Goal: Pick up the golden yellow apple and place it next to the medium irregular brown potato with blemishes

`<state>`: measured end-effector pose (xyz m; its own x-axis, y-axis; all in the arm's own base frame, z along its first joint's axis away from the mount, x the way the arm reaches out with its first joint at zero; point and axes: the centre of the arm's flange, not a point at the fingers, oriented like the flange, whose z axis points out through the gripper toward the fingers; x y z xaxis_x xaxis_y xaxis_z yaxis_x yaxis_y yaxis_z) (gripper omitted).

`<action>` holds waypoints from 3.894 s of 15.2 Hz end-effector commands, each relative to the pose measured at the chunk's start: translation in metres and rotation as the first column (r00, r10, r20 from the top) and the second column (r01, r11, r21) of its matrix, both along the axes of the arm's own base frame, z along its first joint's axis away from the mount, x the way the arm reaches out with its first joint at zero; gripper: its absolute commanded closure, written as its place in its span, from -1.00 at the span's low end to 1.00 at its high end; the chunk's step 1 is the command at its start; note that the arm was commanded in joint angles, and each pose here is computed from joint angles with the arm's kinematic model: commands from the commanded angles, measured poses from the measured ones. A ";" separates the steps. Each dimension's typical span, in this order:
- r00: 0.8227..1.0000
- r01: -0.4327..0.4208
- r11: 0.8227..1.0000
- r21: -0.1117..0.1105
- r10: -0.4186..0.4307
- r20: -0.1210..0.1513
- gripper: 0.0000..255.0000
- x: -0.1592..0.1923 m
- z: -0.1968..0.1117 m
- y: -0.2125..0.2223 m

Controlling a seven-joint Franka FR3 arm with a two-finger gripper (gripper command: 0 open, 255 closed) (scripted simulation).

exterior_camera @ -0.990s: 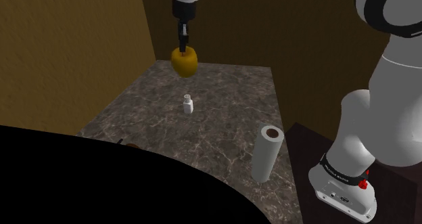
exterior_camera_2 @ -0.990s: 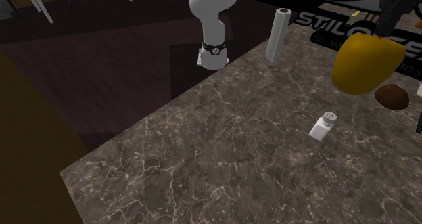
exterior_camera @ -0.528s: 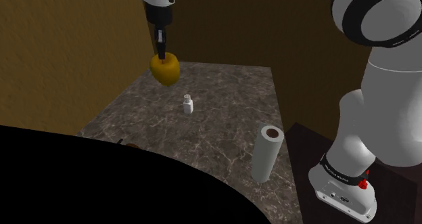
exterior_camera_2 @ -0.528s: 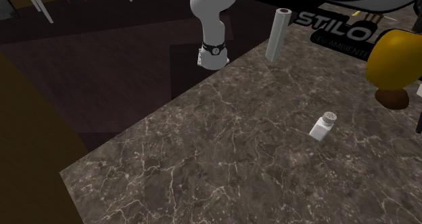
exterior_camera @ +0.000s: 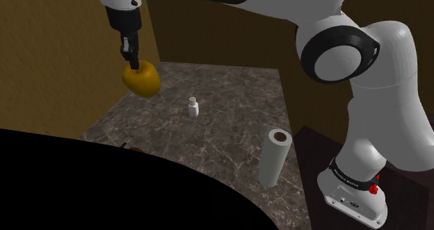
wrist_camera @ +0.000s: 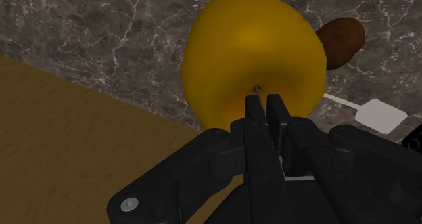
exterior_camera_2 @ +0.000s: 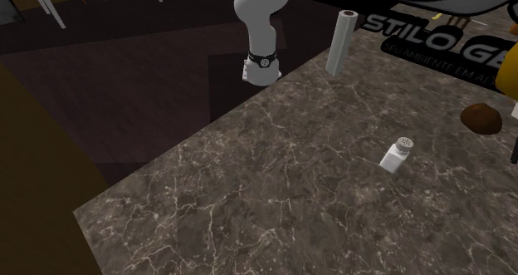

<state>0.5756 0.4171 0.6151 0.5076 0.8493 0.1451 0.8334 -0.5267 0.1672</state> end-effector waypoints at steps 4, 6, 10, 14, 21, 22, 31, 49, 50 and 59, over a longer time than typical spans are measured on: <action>1.000 0.000 1.000 0.000 0.000 -0.001 1.00 -0.004 -0.022 0.019; 1.000 0.000 1.000 0.000 0.000 -0.001 1.00 -0.004 -0.033 0.019; 1.000 0.000 1.000 0.000 0.000 -0.001 1.00 -0.004 -0.054 0.019; 1.000 0.000 1.000 0.000 0.000 -0.001 1.00 -0.004 -0.075 0.019; 1.000 0.000 1.000 0.000 0.000 -0.001 1.00 -0.004 -0.112 0.019; 1.000 0.000 1.000 0.000 0.000 -0.001 1.00 -0.004 -0.117 0.019; 1.000 0.000 1.000 0.000 0.000 -0.001 1.00 -0.004 -0.165 0.019; 1.000 0.000 1.000 0.000 0.000 -0.001 -1.00 -0.004 -0.188 0.019; 1.000 0.000 1.000 0.000 0.000 -0.001 -1.00 -0.007 -0.175 0.019; 1.000 0.000 1.000 0.000 0.000 -0.001 -1.00 -0.015 -0.139 0.017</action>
<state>0.5608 0.4342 0.4760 0.5076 0.8494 0.1446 0.8337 -0.5265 0.1667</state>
